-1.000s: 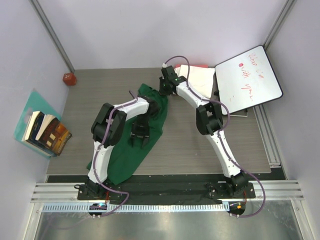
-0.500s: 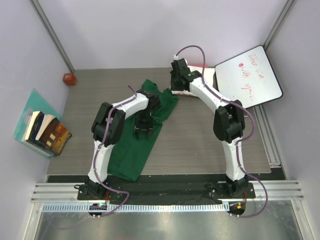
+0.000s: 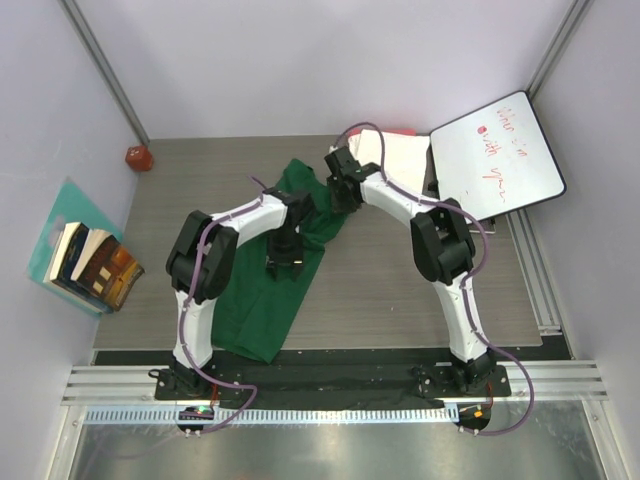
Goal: Fold and stack the t-shirts
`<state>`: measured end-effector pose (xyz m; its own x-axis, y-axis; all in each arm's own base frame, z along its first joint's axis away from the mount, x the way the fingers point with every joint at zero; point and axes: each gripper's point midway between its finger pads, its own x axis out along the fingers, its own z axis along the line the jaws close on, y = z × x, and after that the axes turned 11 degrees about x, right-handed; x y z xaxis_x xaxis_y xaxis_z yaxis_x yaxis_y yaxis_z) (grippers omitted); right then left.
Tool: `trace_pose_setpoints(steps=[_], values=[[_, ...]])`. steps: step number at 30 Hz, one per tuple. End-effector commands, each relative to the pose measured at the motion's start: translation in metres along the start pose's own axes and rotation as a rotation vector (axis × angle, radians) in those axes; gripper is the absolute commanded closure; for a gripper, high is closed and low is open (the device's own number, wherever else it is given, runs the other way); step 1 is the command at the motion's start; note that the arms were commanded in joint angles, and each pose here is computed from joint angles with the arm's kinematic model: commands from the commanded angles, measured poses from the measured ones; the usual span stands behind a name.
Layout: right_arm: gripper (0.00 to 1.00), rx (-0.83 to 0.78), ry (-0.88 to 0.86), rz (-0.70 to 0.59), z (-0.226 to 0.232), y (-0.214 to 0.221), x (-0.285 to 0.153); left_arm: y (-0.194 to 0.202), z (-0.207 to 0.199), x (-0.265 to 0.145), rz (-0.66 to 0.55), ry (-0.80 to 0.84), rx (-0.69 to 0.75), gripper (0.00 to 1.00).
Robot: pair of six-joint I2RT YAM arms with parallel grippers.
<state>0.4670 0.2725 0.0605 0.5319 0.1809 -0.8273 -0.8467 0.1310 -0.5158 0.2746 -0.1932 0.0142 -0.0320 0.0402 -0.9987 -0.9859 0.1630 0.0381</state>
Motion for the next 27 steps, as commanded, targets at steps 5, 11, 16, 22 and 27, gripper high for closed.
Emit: trace_pose_setpoints(steps=[5, 11, 16, 22, 27], values=[[0.86, -0.014, 0.051, 0.093, -0.011, 0.039, 0.038, 0.004, 0.017, 0.013, -0.018, -0.061, 0.023, 0.55], [0.99, -0.025, 0.054, 0.107, -0.007, 0.041, 0.068, 0.027, 0.008, 0.024, 0.034, -0.038, 0.049, 0.70], [0.99, -0.039, 0.016, 0.061, 0.017, 0.010, 0.089, 0.045, 0.004, 0.036, 0.078, -0.040, 0.080, 0.73], [0.91, -0.010, -0.039, -0.017, 0.028, -0.025, 0.105, 0.037, 0.004, 0.041, 0.076, -0.056, 0.083, 0.58], [0.74, 0.032, -0.071, -0.054, 0.015, -0.050, 0.108, 0.015, -0.012, 0.039, 0.049, -0.018, 0.075, 0.43]])
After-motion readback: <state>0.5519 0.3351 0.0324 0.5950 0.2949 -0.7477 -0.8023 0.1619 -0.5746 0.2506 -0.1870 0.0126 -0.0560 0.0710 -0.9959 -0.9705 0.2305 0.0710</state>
